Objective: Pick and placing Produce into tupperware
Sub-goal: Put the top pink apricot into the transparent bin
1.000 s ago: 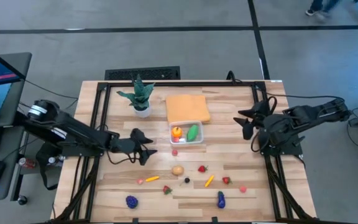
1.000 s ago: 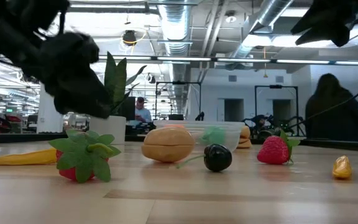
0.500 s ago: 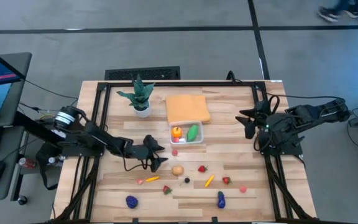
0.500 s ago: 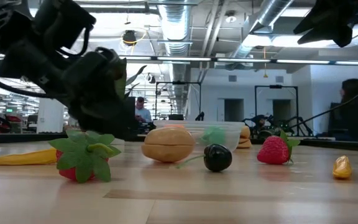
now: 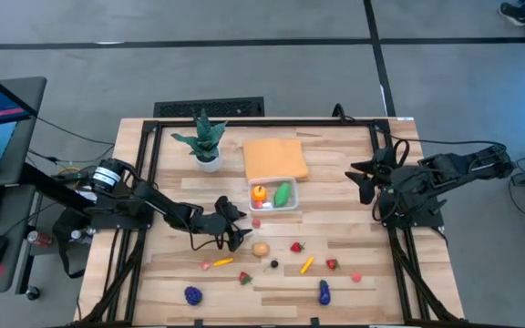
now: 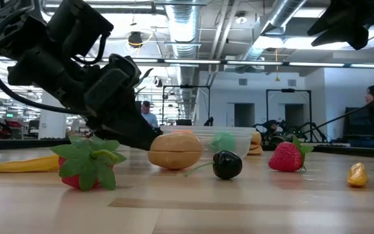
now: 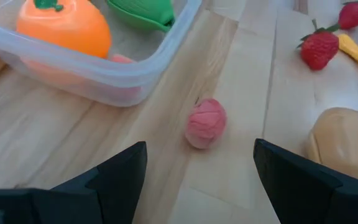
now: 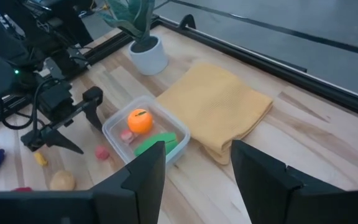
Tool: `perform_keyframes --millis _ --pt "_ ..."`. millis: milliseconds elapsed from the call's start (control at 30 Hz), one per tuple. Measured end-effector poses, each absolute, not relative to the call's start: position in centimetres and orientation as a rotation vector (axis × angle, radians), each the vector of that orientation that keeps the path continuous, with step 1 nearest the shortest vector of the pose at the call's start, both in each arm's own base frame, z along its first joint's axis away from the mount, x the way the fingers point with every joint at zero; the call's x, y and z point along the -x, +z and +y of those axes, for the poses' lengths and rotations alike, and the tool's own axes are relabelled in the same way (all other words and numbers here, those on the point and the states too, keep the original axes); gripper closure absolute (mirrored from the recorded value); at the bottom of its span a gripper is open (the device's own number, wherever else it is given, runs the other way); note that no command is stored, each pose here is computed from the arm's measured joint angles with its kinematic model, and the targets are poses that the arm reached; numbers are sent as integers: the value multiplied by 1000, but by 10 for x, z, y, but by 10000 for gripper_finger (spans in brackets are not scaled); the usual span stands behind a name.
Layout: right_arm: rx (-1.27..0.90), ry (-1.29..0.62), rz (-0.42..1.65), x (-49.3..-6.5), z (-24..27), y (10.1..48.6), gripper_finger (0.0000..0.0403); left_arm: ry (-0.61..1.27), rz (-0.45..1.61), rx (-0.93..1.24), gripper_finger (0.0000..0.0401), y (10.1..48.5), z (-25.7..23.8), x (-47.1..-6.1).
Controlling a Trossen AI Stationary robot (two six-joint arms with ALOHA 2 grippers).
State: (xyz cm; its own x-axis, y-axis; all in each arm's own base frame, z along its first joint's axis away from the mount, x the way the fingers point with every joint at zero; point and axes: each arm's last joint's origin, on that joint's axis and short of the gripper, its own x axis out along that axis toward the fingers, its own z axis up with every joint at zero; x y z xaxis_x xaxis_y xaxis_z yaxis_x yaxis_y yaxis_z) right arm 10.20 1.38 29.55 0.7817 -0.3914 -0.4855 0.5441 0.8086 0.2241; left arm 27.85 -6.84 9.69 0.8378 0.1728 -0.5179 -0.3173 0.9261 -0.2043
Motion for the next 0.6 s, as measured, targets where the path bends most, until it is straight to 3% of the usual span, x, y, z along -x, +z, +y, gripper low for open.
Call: perform_keyframes --millis 600 --pt "-374 -510 430 -103 14 296 228 324 565 222 115 97 -68 -282"
